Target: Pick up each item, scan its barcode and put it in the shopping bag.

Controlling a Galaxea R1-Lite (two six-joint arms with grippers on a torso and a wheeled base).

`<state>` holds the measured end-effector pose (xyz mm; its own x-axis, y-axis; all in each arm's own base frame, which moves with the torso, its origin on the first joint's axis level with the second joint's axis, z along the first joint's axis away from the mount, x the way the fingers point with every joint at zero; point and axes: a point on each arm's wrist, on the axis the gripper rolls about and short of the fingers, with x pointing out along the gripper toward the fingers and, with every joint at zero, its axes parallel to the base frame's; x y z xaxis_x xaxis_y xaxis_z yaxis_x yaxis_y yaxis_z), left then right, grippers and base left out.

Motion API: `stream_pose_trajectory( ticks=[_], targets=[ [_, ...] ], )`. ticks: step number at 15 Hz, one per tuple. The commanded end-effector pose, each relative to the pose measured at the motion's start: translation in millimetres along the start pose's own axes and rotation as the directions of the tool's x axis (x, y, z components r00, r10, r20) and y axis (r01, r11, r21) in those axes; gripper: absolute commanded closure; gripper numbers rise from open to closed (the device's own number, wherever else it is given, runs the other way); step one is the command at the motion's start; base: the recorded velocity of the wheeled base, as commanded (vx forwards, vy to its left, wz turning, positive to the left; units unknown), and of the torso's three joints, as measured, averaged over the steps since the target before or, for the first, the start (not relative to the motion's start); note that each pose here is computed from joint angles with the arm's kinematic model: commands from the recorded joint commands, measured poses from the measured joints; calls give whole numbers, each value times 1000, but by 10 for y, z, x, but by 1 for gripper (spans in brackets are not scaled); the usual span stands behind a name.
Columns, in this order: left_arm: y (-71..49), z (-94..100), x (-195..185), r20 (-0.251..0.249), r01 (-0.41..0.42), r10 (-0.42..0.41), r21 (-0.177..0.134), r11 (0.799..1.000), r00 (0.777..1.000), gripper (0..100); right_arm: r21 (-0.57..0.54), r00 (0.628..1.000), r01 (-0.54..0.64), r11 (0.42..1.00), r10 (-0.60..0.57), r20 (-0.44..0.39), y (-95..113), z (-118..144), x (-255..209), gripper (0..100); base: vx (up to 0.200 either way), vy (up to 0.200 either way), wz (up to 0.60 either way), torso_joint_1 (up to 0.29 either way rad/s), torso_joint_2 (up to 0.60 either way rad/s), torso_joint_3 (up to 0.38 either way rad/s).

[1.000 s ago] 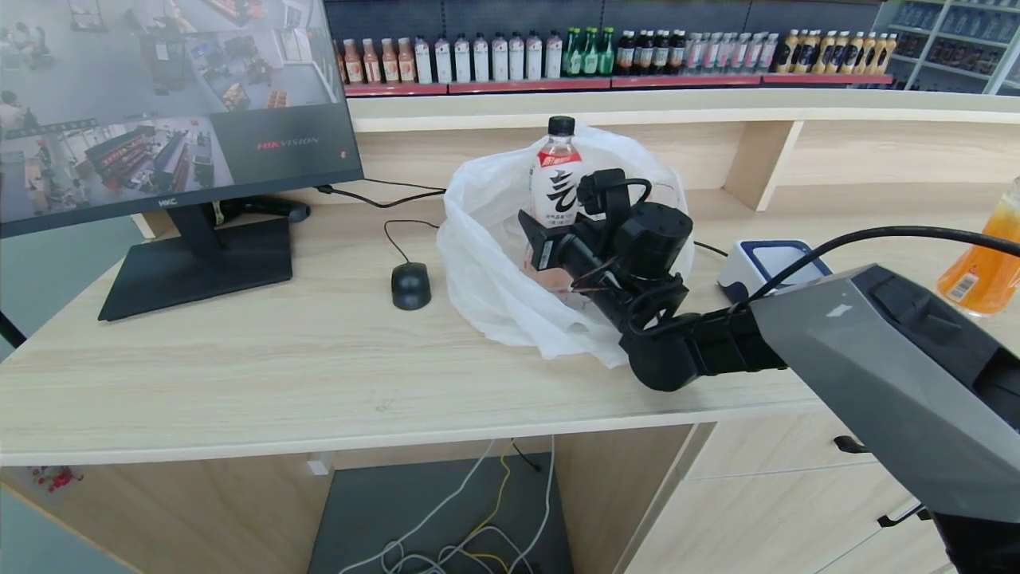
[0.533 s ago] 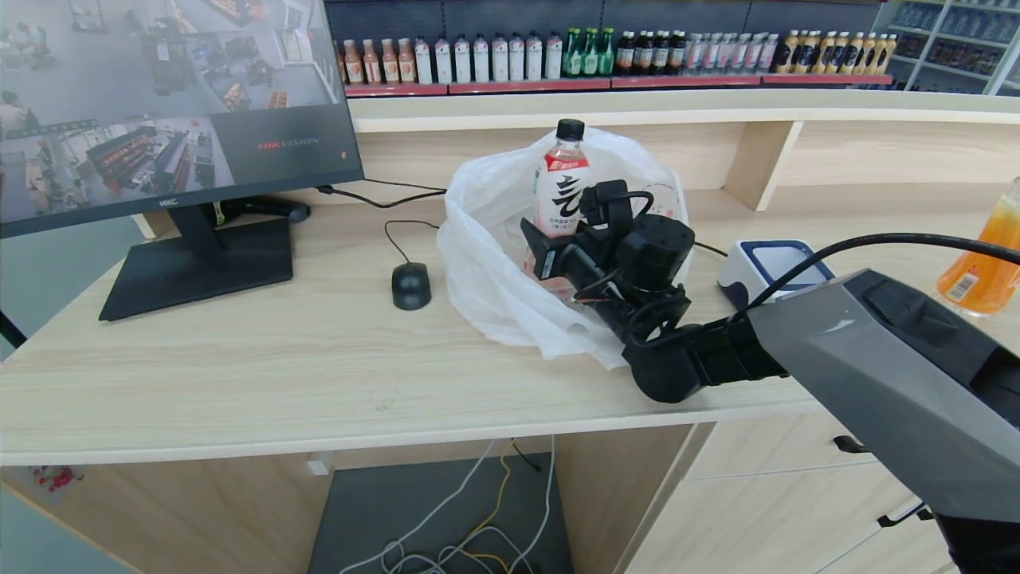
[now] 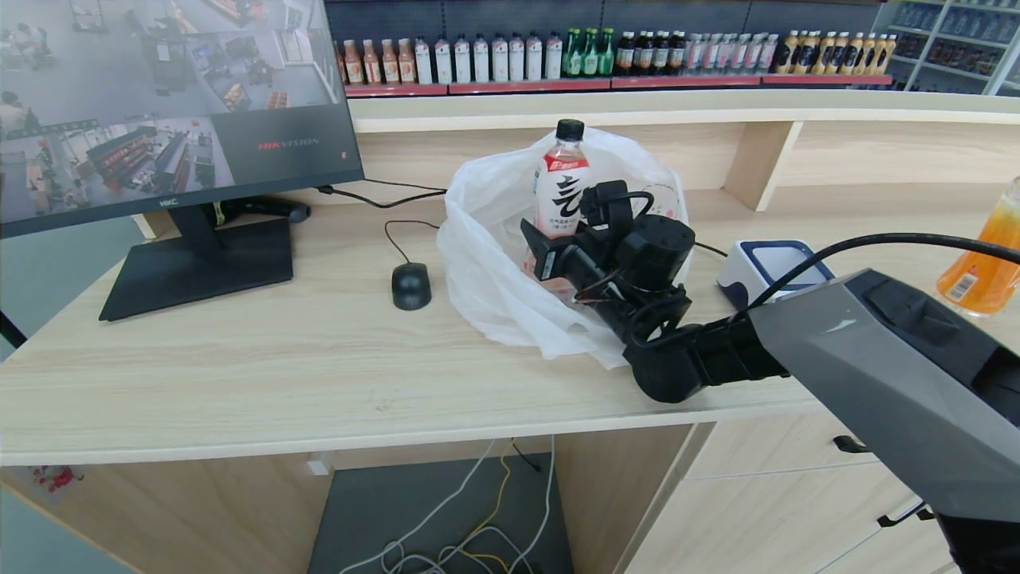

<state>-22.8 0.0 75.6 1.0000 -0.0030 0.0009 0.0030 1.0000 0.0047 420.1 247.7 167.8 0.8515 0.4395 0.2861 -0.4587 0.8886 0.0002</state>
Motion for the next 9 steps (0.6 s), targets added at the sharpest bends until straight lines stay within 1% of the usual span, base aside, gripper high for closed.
stream_pose_trajectory(
  ticks=[1, 3, 4, 9],
  targets=[
    [0, 0, 0, 1, -1, 1, 0, 1000, 1000, 0, 0, 1000, -1, 1000, 1, -1, 8, -4, 1, 100, 0, 0, 0, 0, 0, 0],
    [0, 0, 0, 1, 0, 0, 0, 1000, 1000, 0, 0, 1000, 0, 1000, 0, -1, 0, 2, 1, 100, 0, 0, 0, 0, 0, 0],
    [0, 0, 0, 1, 0, 0, 0, 1000, 1000, 0, 0, 1000, 0, 1000, 0, 1, 0, 10, 1, 0, 0, 0, 0, 0, 0, 0],
    [0, 0, 0, 1, 0, 0, 0, 1000, 1000, 0, 0, 1000, 2, 1000, -2, 5, 0, 26, 4, 0, 0, 0, 0, 0, 0, 0]
  ],
)
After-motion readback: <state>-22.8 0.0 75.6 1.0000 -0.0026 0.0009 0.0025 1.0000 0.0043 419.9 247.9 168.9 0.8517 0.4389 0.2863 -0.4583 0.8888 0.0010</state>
